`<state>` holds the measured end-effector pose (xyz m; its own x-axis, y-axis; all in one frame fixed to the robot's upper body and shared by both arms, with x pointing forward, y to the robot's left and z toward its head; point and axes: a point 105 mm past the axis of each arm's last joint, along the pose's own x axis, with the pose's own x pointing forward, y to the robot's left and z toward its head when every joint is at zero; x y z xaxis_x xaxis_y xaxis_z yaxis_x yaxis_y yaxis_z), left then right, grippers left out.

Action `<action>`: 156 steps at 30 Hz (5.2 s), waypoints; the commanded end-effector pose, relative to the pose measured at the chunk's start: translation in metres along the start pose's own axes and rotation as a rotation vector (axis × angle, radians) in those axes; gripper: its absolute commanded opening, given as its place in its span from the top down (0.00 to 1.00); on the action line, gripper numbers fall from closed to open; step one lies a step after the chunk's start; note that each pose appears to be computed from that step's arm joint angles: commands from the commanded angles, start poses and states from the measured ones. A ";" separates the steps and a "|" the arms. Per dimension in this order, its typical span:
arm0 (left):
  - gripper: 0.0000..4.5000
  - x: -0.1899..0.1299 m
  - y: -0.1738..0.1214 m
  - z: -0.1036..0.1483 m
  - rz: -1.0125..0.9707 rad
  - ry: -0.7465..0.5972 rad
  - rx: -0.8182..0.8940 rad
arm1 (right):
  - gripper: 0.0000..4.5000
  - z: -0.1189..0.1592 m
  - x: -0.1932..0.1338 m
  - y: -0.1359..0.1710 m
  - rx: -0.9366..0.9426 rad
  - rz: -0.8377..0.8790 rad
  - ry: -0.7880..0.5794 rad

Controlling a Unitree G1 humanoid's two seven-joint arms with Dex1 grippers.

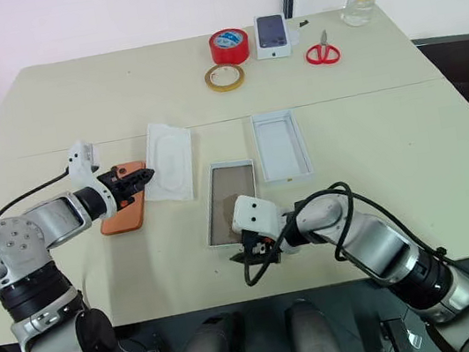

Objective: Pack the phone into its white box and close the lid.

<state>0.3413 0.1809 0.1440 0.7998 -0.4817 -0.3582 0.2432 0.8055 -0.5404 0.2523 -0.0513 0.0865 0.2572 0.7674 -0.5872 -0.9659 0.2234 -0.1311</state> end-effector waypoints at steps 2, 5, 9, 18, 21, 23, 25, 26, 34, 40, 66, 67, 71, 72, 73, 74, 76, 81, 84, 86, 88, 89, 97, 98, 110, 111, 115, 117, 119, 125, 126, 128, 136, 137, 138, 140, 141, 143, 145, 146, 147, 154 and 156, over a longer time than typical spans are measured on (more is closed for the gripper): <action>1.00 -0.007 -0.009 0.010 -0.036 -0.051 0.023 | 0.97 0.012 0.000 -0.003 -0.063 -0.019 -0.022; 1.00 -0.011 -0.010 0.014 -0.046 -0.080 0.013 | 0.99 0.018 -0.001 -0.005 -0.096 -0.023 -0.037; 1.00 -0.015 -0.013 0.024 -0.069 -0.137 -0.016 | 0.99 0.028 0.001 -0.016 -0.158 -0.040 -0.049; 1.00 -0.011 -0.020 0.025 -0.082 -0.143 -0.024 | 0.99 0.030 0.012 -0.035 -0.289 -0.016 -0.055; 1.00 -0.007 -0.025 0.020 -0.095 -0.129 -0.029 | 0.93 0.024 0.009 -0.037 -0.339 0.009 -0.052; 1.00 -0.005 -0.028 0.017 -0.108 -0.122 -0.032 | 0.79 0.023 0.007 -0.039 -0.337 0.013 -0.058; 1.00 -0.003 -0.033 0.014 -0.123 -0.112 -0.034 | 0.57 0.025 0.003 -0.038 -0.336 0.033 -0.074; 1.00 -0.001 -0.035 0.012 -0.131 -0.106 -0.038 | 0.47 0.028 0.000 -0.037 -0.344 0.039 -0.085; 1.00 0.013 -0.055 -0.014 -0.158 0.005 -0.041 | 0.01 0.034 -0.039 -0.047 -0.336 -0.054 -0.107; 1.00 0.024 -0.065 -0.046 -0.115 0.074 -0.049 | 0.01 0.019 -0.068 -0.068 -0.276 -0.189 -0.060; 0.02 0.009 -0.085 -0.051 -0.206 0.035 -0.042 | 0.00 0.039 -0.064 -0.087 -0.256 -0.265 -0.161; 0.02 0.008 -0.087 -0.047 -0.220 0.023 -0.040 | 0.00 0.040 -0.064 -0.087 -0.257 -0.267 -0.162; 0.02 0.002 -0.096 -0.036 -0.291 -0.013 -0.035 | 0.00 0.039 -0.065 -0.091 -0.254 -0.284 -0.157; 0.02 0.000 -0.098 -0.033 -0.306 -0.022 -0.031 | 0.00 0.039 -0.066 -0.093 -0.251 -0.291 -0.160; 0.02 -0.001 -0.100 -0.031 -0.315 -0.031 -0.026 | 0.00 0.040 -0.066 -0.094 -0.245 -0.297 -0.165; 0.02 -0.004 -0.098 -0.027 -0.314 -0.046 -0.014 | 0.00 0.043 -0.066 -0.097 -0.233 -0.310 -0.176; 0.02 -0.009 -0.089 -0.017 -0.278 -0.078 0.019 | 0.00 0.049 -0.065 -0.106 -0.191 -0.346 -0.196; 0.01 -0.027 -0.045 0.006 -0.089 -0.115 0.325 | 0.54 0.063 -0.042 -0.108 -0.059 -0.333 -0.197; 0.01 -0.037 -0.033 0.006 -0.108 -0.115 0.503 | 0.89 0.067 -0.025 -0.105 -0.034 -0.324 -0.169; 0.01 -0.043 -0.027 0.002 -0.145 -0.114 0.601 | 0.99 0.069 -0.013 -0.108 -0.014 -0.357 -0.136; 0.01 -0.048 -0.021 -0.006 -0.167 -0.093 0.683 | 0.99 0.071 -0.003 -0.112 -0.013 -0.388 -0.111; 0.01 -0.050 -0.017 -0.010 -0.178 -0.073 0.706 | 0.99 0.072 0.001 -0.114 -0.008 -0.410 -0.097; 0.01 -0.063 -0.003 -0.033 -0.222 -0.003 0.762 | 0.99 0.062 0.029 -0.131 0.018 -0.486 0.004; 0.01 -0.063 -0.003 -0.034 -0.219 -0.006 0.755 | 0.99 0.060 0.031 -0.131 0.018 -0.486 0.011; 0.01 -0.069 0.007 -0.039 -0.178 -0.002 0.725 | 0.99 0.038 0.015 -0.132 -0.119 -0.503 0.140; 0.01 -0.068 0.006 -0.039 -0.180 -0.003 0.724 | 0.99 0.037 0.013 -0.132 -0.135 -0.504 0.149; 0.01 -0.064 0.003 -0.041 -0.193 -0.006 0.717 | 0.99 0.044 0.008 -0.129 -0.183 -0.500 0.126; 0.01 -0.063 0.000 -0.042 -0.203 -0.008 0.716 | 0.99 0.056 0.007 -0.124 -0.203 -0.477 0.070; 0.01 -0.062 -0.001 -0.041 -0.210 -0.010 0.714 | 0.99 0.068 0.006 -0.112 -0.236 -0.422 0.005; 0.01 -0.062 -0.001 -0.041 -0.208 -0.015 0.709 | 0.99 0.067 0.010 -0.067 -0.252 -0.203 -0.039; 0.01 -0.062 -0.001 -0.041 -0.208 -0.015 0.708 | 0.99 0.064 0.013 -0.063 -0.246 -0.191 -0.030; 0.01 -0.061 -0.002 -0.041 -0.209 -0.015 0.706 | 0.99 0.058 0.017 -0.061 -0.233 -0.184 -0.012; 0.01 -0.060 -0.005 -0.045 -0.218 -0.017 0.696 | 0.99 0.045 0.018 -0.057 -0.264 -0.169 0.031; 0.01 -0.060 -0.005 -0.045 -0.218 -0.018 0.695 | 0.99 0.048 0.015 -0.059 -0.267 -0.176 0.015; 0.01 -0.060 -0.005 -0.045 -0.218 -0.018 0.694 | 0.99 0.050 0.013 -0.060 -0.267 -0.182 0.001; 0.01 -0.061 -0.006 -0.045 -0.221 -0.020 0.692 | 0.99 0.055 0.006 -0.060 -0.265 -0.175 -0.039; 0.01 -0.061 -0.007 -0.046 -0.226 -0.021 0.691 | 0.99 0.056 0.002 -0.058 -0.257 -0.159 -0.055; 0.01 -0.063 -0.009 -0.048 -0.245 -0.014 0.700 | 0.99 0.057 -0.004 -0.049 -0.238 -0.098 -0.081; 0.01 -0.065 -0.010 -0.050 -0.256 0.000 0.715 | 0.88 0.055 -0.008 -0.036 -0.209 -0.018 -0.094; 0.01 -0.065 -0.009 -0.052 -0.257 0.014 0.727 | 0.82 0.052 -0.008 -0.030 -0.205 0.001 -0.088; 0.01 -0.066 -0.008 -0.054 -0.257 0.028 0.740 | 0.71 0.049 -0.007 -0.025 -0.202 0.005 -0.078; 0.01 -0.077 -0.020 -0.069 -0.380 0.087 0.829 | 0.50 0.036 0.007 -0.015 -0.146 -0.013 -0.026; 0.01 -0.079 -0.020 -0.072 -0.398 0.113 0.854 | 0.50 0.035 0.008 -0.016 -0.139 -0.031 -0.017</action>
<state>0.2382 0.1846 0.1213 0.5564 -0.7464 -0.3651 0.8092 0.5866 0.0339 0.2725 -0.0334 0.1030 0.2676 0.7622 -0.5895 -0.9612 0.1686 -0.2184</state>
